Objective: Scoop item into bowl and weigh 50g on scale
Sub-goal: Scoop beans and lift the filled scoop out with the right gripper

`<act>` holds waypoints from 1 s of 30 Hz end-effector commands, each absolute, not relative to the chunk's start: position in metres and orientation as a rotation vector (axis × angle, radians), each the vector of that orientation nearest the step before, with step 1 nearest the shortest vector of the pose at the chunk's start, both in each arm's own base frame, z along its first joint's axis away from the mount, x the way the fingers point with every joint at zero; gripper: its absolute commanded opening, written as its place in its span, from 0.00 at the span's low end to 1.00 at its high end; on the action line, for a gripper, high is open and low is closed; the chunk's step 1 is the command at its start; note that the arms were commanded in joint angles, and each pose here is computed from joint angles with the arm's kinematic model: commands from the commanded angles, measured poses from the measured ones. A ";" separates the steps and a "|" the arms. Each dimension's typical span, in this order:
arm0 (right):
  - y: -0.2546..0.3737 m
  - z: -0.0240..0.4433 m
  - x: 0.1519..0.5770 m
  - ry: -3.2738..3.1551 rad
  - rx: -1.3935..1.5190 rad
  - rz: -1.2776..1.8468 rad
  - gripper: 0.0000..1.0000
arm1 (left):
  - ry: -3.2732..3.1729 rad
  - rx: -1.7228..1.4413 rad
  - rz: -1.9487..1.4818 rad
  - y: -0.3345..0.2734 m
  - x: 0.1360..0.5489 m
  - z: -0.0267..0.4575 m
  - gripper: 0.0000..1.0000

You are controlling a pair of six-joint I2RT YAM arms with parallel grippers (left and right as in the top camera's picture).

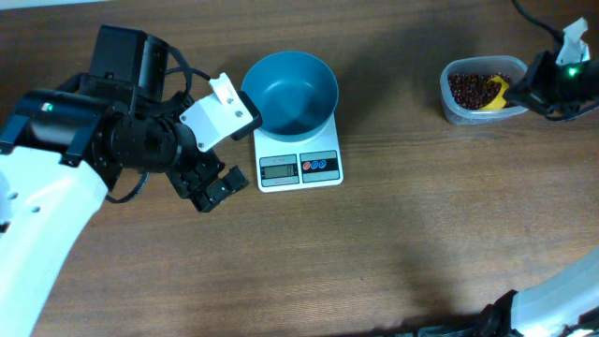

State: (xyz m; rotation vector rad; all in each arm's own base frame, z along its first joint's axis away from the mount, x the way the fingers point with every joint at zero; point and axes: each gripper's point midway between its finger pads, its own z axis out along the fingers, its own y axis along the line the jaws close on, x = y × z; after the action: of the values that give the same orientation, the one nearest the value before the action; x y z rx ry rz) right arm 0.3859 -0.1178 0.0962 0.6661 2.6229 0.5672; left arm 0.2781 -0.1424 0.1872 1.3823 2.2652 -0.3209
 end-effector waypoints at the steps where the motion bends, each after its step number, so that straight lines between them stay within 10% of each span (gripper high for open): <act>1: -0.124 0.122 0.388 2.576 0.619 0.499 0.04 | 2.260 1.365 -0.327 -0.145 0.281 0.192 0.99; 30: -0.133 0.124 0.370 2.385 0.657 0.933 0.04 | 2.260 1.365 -0.327 -0.145 0.281 0.192 0.99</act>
State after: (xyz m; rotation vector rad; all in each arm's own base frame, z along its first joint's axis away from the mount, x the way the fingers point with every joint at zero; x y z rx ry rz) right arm 0.3693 -0.1415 0.1249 0.7063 2.4146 0.8408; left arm 0.2782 -0.1424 0.1873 1.3822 2.2648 -0.3208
